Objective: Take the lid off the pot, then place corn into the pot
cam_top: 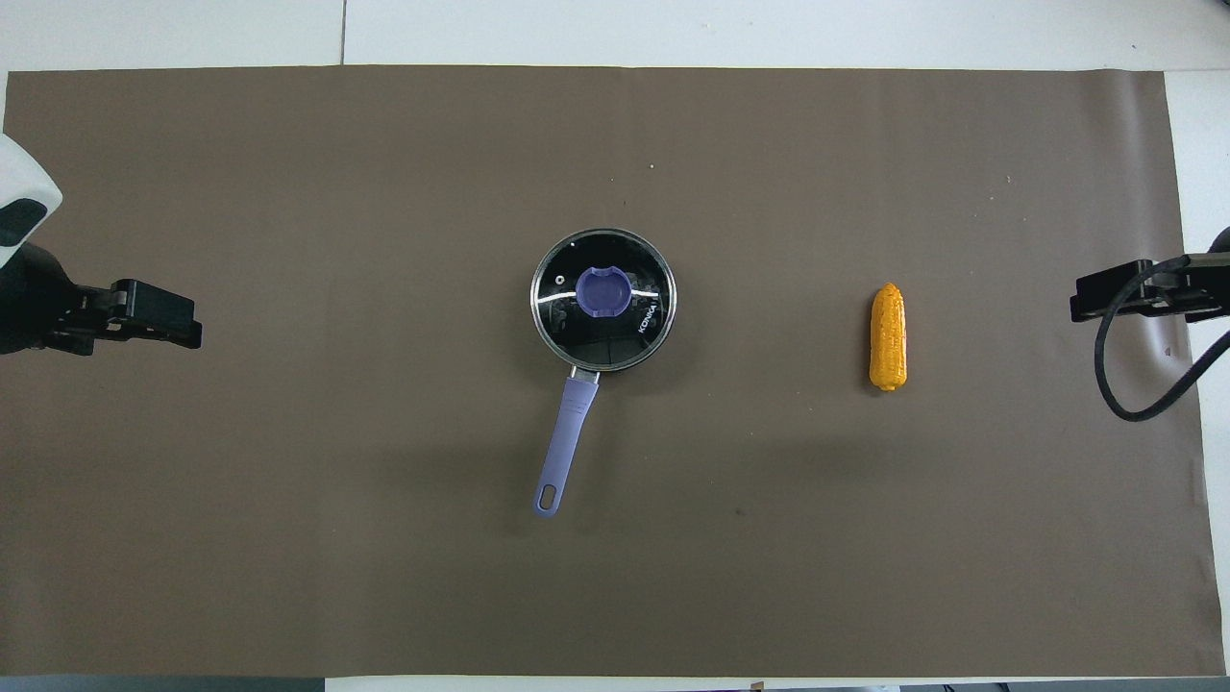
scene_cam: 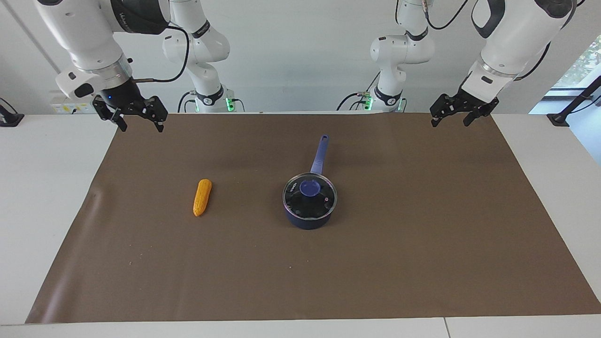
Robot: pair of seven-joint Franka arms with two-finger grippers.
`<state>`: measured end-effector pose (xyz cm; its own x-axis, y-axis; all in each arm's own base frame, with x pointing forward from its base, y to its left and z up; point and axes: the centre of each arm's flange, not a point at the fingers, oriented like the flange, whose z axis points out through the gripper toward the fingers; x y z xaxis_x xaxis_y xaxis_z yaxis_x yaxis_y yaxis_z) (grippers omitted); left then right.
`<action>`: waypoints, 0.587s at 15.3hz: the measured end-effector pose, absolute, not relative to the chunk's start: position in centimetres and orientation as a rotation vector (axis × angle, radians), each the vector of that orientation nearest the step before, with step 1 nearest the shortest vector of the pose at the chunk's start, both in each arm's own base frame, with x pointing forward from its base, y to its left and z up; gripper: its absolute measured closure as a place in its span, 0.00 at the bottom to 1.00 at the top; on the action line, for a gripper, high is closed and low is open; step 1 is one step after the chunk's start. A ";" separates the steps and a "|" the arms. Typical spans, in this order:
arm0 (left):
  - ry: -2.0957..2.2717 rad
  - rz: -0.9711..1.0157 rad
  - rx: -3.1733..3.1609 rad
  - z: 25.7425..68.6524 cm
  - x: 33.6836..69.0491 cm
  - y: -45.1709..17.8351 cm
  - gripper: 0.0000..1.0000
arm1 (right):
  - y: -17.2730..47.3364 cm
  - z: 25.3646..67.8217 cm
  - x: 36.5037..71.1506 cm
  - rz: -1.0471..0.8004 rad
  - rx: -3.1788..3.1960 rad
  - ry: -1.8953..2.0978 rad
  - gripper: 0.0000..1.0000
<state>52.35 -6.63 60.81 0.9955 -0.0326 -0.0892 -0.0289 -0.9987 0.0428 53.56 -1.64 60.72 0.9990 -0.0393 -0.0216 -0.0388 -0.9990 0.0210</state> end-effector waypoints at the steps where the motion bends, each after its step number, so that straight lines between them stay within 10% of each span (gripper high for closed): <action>1: -0.048 -0.139 3.097 60.8 52.3 -6.6 0.00 | -1.6 60.7 53.6 -0.034 3.120 -0.061 0.00; 9: -0.046 -0.157 3.098 60.7 52.2 -7.0 0.00 | -1.3 59.9 54.0 -0.005 3.136 -0.074 0.00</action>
